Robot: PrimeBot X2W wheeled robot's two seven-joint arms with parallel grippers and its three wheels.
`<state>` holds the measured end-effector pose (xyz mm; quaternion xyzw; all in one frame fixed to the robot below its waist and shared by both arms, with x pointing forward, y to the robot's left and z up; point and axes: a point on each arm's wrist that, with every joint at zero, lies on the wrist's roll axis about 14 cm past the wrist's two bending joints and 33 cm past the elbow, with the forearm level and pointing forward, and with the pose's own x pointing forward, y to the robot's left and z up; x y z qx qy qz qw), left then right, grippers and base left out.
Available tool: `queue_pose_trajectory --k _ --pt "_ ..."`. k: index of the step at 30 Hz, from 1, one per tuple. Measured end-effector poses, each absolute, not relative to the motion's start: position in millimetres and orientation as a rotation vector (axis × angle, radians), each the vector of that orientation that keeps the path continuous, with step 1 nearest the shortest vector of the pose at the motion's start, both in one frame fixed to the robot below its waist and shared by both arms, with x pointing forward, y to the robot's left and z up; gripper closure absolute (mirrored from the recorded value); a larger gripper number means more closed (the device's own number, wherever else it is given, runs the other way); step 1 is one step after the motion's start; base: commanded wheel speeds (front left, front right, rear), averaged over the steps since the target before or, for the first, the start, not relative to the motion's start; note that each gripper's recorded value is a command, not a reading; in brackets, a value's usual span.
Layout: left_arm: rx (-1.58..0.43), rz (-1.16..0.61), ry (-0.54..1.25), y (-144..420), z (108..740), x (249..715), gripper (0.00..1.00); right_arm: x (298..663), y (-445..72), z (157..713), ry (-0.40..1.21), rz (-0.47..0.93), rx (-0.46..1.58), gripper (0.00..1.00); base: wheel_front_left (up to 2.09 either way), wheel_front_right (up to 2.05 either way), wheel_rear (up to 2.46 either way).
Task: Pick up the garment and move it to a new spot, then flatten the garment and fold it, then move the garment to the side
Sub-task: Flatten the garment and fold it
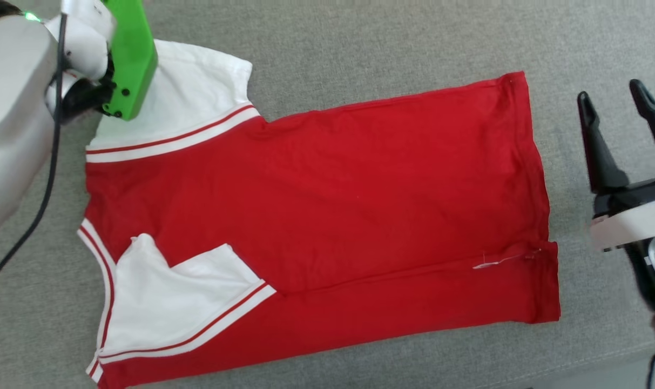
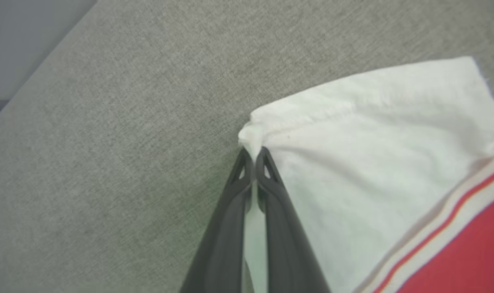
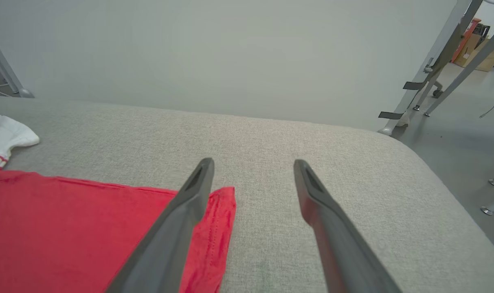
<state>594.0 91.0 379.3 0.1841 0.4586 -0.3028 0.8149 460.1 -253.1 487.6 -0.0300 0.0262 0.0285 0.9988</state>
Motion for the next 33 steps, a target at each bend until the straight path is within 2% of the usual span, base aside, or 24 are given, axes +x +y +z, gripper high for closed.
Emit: queue_pose_trajectory --k 5,13,21,27,33 --pt "0.411 -0.683 0.878 82.7 407.8 582.7 1.0 467.9 -253.0 504.1 0.142 0.136 -0.126 0.0 0.0 0.0 0.0" --pt "0.405 -0.718 0.733 82.1 441.8 559.9 1.0 478.8 -240.9 485.6 0.496 0.275 -0.146 0.0 0.0 0.0 0.0" --pt "0.413 -0.711 0.641 93.7 464.1 550.9 1.0 486.8 -242.0 459.5 0.812 0.317 -0.188 0.0 0.0 0.0 0.0" --pt "0.41 -0.721 0.633 95.3 452.4 549.0 1.0 500.2 -224.2 416.0 0.977 0.35 -0.189 0.0 0.0 0.0 0.0" --pt "0.408 -0.716 0.637 100.9 441.1 552.6 1.0 494.6 -221.3 370.7 1.089 0.354 -0.227 0.0 0.0 0.0 0.0"
